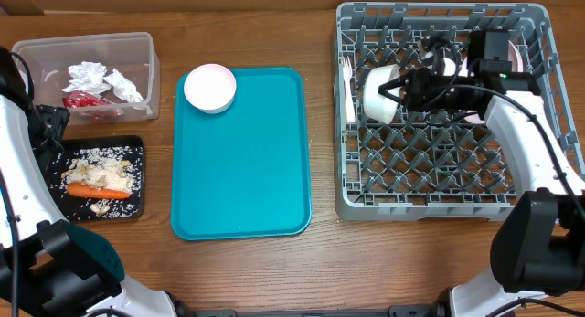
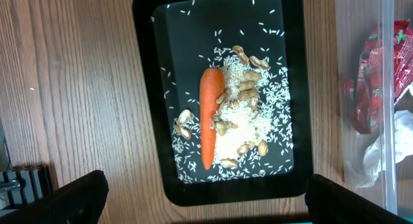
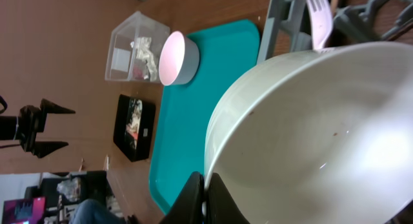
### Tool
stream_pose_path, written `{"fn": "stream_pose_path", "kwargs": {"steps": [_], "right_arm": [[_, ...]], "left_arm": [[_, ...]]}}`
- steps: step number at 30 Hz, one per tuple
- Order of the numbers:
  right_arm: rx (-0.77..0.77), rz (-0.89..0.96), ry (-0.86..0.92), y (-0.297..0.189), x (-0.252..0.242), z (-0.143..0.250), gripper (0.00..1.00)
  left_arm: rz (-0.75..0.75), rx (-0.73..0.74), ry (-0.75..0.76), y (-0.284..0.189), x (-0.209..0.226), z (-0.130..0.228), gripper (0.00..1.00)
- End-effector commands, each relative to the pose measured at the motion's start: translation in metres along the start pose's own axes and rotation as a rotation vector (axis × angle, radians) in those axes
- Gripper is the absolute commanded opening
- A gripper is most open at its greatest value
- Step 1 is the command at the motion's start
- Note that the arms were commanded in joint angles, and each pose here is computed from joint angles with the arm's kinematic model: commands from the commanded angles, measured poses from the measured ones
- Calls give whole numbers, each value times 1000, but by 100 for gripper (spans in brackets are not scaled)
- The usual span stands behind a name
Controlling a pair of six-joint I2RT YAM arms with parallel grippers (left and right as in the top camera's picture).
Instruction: Sort waste into correct bins and load items into the dishwasher rack
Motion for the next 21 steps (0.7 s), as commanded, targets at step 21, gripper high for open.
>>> {"fn": "stream_pose_path", "kwargs": {"steps": [21], "right_arm": [[12, -250, 14, -25, 22, -6, 4]], "left_arm": [[10, -9, -21, -5, 1, 1, 100]]}}
Point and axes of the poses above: each gripper's point midway between its finger pads, its own y axis out along the fingers, its own x axis along the line the jaws close on, z = x × y, the point moved 2 cm from there along -y, back along the fingers, and after that the axes turned 12 degrees about y, right-handed, at the moved point
